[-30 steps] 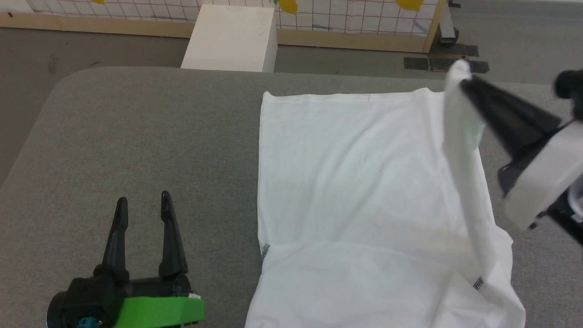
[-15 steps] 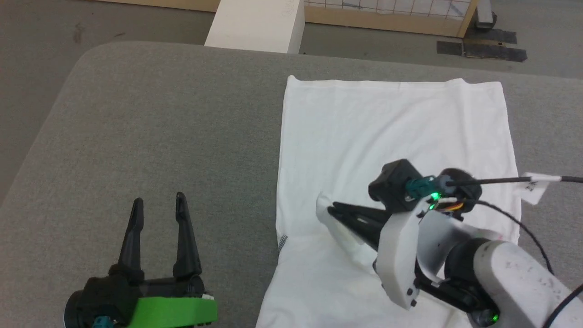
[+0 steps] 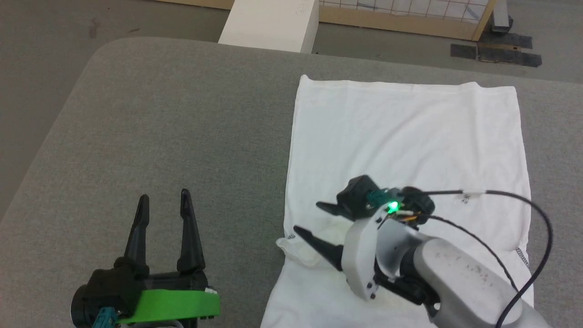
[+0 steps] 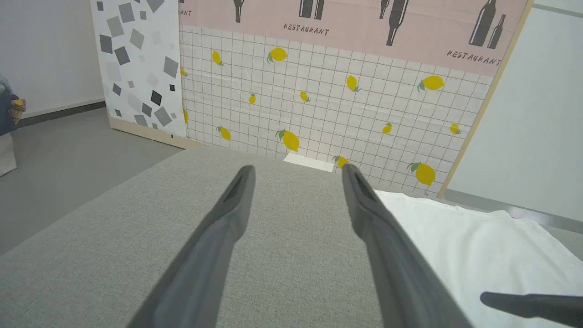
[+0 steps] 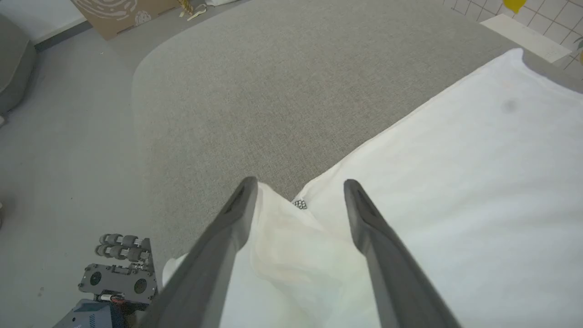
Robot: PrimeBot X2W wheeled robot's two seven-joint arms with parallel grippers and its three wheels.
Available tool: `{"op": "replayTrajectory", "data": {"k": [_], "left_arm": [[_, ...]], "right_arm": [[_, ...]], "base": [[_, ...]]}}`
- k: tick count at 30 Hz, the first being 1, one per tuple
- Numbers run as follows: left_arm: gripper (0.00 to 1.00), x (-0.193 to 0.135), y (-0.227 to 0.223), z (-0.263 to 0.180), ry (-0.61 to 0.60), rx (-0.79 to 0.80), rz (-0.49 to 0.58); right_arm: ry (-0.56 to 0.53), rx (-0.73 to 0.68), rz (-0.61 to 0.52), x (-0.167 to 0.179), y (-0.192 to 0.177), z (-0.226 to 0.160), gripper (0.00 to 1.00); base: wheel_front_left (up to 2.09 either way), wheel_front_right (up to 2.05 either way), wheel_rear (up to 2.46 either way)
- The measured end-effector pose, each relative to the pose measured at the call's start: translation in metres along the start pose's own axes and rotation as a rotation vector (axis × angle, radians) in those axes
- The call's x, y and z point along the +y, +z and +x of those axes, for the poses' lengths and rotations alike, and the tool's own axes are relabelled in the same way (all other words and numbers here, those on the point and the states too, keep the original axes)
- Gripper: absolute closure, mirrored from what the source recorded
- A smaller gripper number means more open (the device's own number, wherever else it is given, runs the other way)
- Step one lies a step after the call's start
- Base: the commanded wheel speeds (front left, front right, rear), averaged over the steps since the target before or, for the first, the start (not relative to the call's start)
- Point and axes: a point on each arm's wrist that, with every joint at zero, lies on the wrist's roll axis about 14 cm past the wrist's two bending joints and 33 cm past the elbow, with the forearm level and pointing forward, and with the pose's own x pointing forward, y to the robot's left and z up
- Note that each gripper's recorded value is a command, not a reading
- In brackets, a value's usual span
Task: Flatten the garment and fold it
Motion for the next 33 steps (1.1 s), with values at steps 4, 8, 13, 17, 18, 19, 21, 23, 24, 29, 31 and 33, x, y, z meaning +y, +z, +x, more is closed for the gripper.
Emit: {"op": "replayTrajectory", "data": {"k": [4, 8, 13, 17, 18, 19, 21, 23, 24, 29, 31, 33], "left_arm": [[0.0, -0.006, 0.002, 0.002, -0.023, -0.008, -0.006], [0.0, -0.015, 0.004, 0.005, -0.061, -0.016, -0.009], [0.0, -0.028, 0.0, 0.008, -0.11, -0.003, -0.022], [0.0, -0.044, -0.008, 0.011, -0.158, 0.019, -0.035], [0.0, -0.046, -0.01, 0.011, -0.164, 0.025, -0.037], [0.0, -0.048, -0.013, 0.01, -0.169, 0.032, -0.04], [0.0, -0.05, -0.017, 0.009, -0.175, 0.047, -0.044], [0.0, -0.052, -0.022, 0.008, -0.178, 0.063, -0.044], [0.0, -0.052, -0.023, 0.008, -0.18, 0.068, -0.044], [0.0, -0.06, -0.024, 0.024, -0.226, 0.071, -0.017], [0.0, -0.067, -0.018, 0.04, -0.264, 0.05, 0.022], [0.0, -0.077, -0.008, 0.063, -0.312, 0.026, 0.062]], "right_arm": [[-0.102, -0.13, 0.022, -0.037, 0.038, -0.026, 0.0], [-0.301, -0.275, -0.004, -0.093, 0.07, -0.08, 0.0], [-0.605, -0.357, -0.065, -0.148, 0.069, -0.16, 0.0], [-0.884, -0.413, -0.039, -0.16, 0.037, -0.228, 0.0], [-0.916, -0.416, -0.02, -0.158, 0.028, -0.234, 0.0], [-0.951, -0.417, -0.003, -0.156, 0.019, -0.241, 0.0], [-0.994, -0.422, 0.051, -0.151, 0.003, -0.247, 0.0], [-1.019, -0.422, 0.098, -0.146, -0.013, -0.249, 0.0], [-1.026, -0.421, 0.109, -0.144, -0.017, -0.25, 0.0], [-1.039, -0.433, 0.125, -0.147, -0.022, -0.249, 0.0], [-1.034, -0.443, 0.12, -0.149, -0.018, -0.246, 0.0], [-1.022, -0.464, 0.108, -0.153, -0.01, -0.241, 0.0]], "base": [[0.0, 0.0, 0.0], [0.0, 0.0, 0.0], [0.0, 0.0, 0.0], [0.0, 0.0, 0.0], [0.0, 0.0, 0.0], [0.0, 0.0, 0.0], [0.0, 0.0, 0.0], [0.0, 0.0, 0.0], [0.0, 0.0, 0.0], [0.0, 0.0, 0.0], [0.0, 0.0, 0.0], [0.0, 0.0, 0.0]]}}
